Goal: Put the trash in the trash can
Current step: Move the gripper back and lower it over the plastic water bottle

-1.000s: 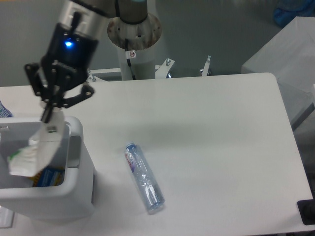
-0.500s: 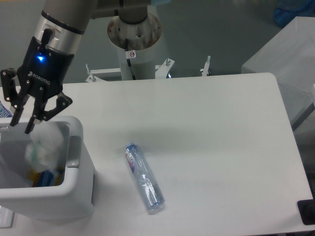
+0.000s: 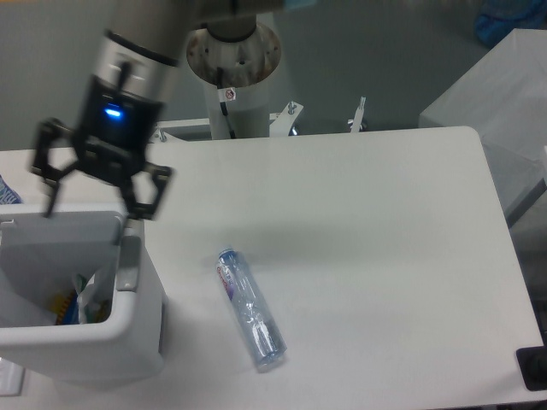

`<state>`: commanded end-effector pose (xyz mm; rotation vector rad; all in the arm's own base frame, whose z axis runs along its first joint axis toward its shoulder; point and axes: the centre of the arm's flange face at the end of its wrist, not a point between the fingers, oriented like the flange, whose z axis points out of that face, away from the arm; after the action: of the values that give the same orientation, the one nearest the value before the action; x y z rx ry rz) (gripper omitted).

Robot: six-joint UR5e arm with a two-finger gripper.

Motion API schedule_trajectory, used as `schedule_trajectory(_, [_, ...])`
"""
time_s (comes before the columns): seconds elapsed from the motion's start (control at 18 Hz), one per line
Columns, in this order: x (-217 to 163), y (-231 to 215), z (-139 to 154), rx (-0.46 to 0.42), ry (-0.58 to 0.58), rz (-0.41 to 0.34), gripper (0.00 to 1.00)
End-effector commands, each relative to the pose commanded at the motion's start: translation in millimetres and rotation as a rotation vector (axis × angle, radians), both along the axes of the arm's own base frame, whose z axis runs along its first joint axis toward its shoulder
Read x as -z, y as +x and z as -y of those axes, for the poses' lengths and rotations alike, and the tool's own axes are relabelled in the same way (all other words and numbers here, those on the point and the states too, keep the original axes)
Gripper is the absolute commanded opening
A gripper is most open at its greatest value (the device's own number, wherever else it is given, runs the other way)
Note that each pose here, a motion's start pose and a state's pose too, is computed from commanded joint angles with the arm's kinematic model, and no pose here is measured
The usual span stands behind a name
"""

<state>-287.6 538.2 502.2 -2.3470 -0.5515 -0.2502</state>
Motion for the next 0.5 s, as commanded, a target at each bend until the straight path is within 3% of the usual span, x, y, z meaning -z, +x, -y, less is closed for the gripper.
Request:
schedule_trajectory(0.11, [29,-28,5,-0.061,-0.068,0.0,0.93])
schedule_trajectory(0.28, [81,-61,-1,-0.177,-0.176,0.058,0.99])
schedule_trajectory(0.5, [141,-90,-13,-0.21,-0.276,0.084,0.99])
